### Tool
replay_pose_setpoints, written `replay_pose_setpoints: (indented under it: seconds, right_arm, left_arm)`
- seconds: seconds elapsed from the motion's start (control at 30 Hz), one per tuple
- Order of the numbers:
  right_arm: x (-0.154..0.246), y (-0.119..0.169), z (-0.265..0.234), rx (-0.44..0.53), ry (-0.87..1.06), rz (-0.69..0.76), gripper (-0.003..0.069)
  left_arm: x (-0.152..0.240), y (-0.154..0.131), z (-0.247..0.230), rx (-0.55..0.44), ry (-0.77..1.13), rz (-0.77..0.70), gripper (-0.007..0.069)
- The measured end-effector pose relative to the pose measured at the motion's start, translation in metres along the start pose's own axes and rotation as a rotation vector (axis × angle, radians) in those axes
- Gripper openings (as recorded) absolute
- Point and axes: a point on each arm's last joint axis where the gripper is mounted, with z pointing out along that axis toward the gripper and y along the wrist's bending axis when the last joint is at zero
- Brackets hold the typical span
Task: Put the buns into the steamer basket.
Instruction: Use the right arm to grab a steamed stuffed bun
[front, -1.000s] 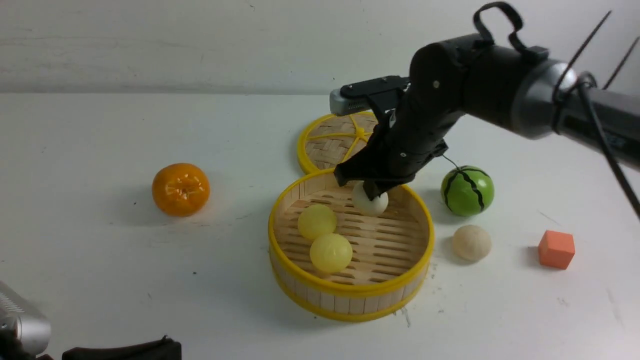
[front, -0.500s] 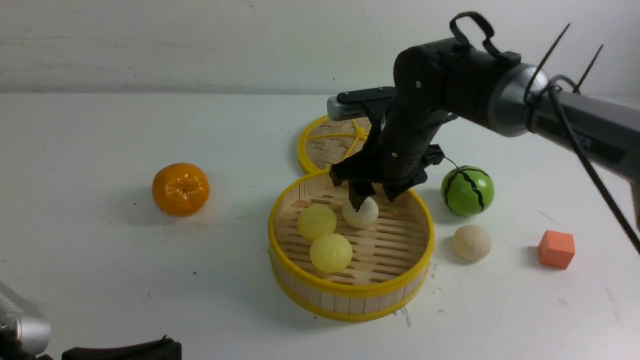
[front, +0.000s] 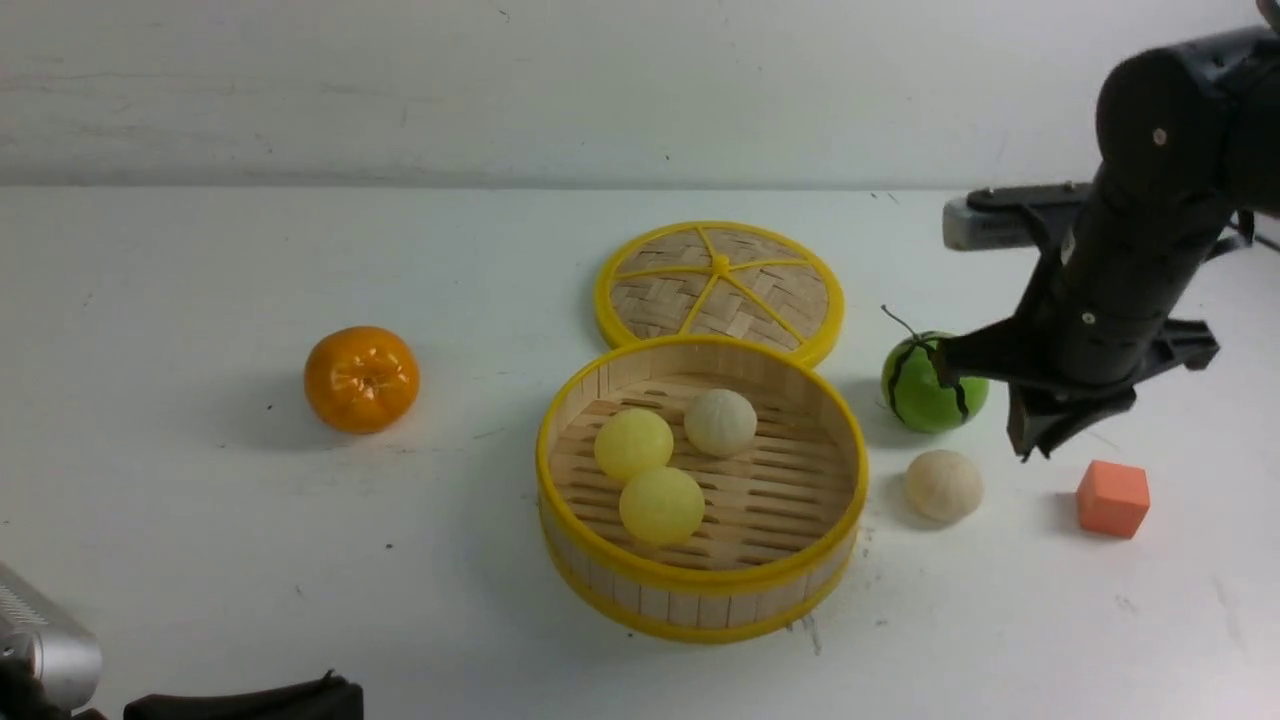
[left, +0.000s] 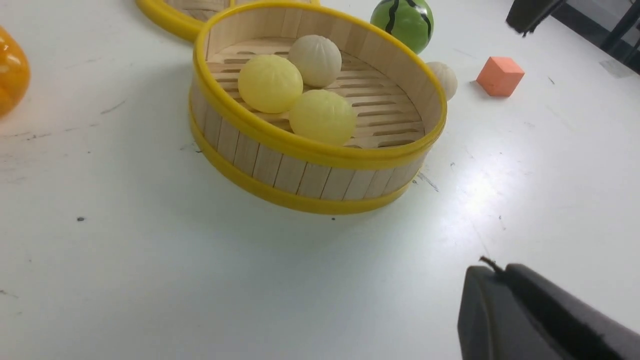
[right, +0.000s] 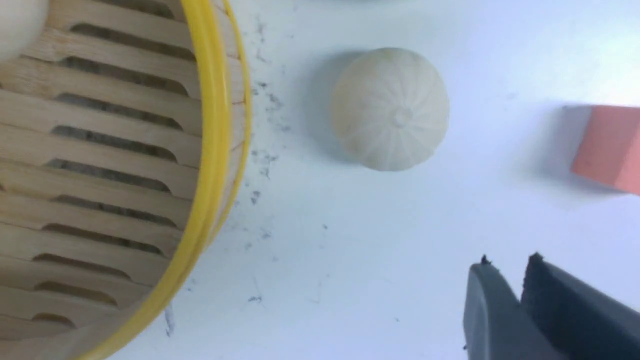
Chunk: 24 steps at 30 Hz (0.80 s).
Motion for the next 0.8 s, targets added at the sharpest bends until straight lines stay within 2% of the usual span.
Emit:
replay_pose_setpoints:
  seconds: [0.1,0.23,0.37,0.8]
  right_arm:
    - [-0.005,0.001,0.015,-0.013,-0.011,0.007,0.0132]
    - [-0.015,0.002,0.04,-0.025,-0.058,0.007,0.023]
    - [-0.02,0.003,0.048,-0.036,-0.088,0.013,0.0285]
    - [-0.023,-0.007,0.077,-0.049,-0.053,0.053,0.0286]
  left_arm:
    - [0.0,0.0,0.0,0.0,0.0,0.0,0.0018]
    - [0.0,0.0,0.0,0.0,0.0,0.0,0.0018]
    - [0.0,0.0,0.0,0.0,0.0,0.0,0.0018]
    - [0.0,0.0,0.0,0.0,0.0,0.0,0.0029]
